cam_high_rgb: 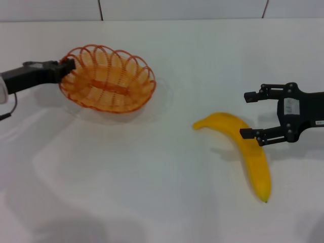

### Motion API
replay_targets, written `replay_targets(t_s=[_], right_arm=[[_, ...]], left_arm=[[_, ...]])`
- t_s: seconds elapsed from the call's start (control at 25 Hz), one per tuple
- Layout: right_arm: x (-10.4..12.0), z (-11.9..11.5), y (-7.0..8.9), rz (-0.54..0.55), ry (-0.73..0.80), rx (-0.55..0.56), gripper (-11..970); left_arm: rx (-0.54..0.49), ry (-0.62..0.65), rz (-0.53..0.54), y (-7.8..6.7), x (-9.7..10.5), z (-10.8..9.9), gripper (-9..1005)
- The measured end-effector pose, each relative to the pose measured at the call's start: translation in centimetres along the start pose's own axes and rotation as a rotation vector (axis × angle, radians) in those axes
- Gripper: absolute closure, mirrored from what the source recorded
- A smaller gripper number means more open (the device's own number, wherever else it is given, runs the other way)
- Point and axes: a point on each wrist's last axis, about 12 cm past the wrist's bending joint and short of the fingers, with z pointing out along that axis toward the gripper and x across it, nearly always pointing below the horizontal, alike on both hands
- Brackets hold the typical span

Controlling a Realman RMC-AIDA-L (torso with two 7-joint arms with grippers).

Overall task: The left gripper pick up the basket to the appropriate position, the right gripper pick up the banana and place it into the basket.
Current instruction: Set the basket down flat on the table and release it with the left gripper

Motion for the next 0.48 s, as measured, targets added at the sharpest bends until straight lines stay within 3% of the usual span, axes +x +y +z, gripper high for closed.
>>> replay_targets(t_s=[0.48], right_arm=[[0.0, 0.0, 0.0, -0.001, 0.0, -0.001, 80]], left_arm=[[-0.006, -0.004, -0.102, -0.8, 2.3, 0.4, 890]])
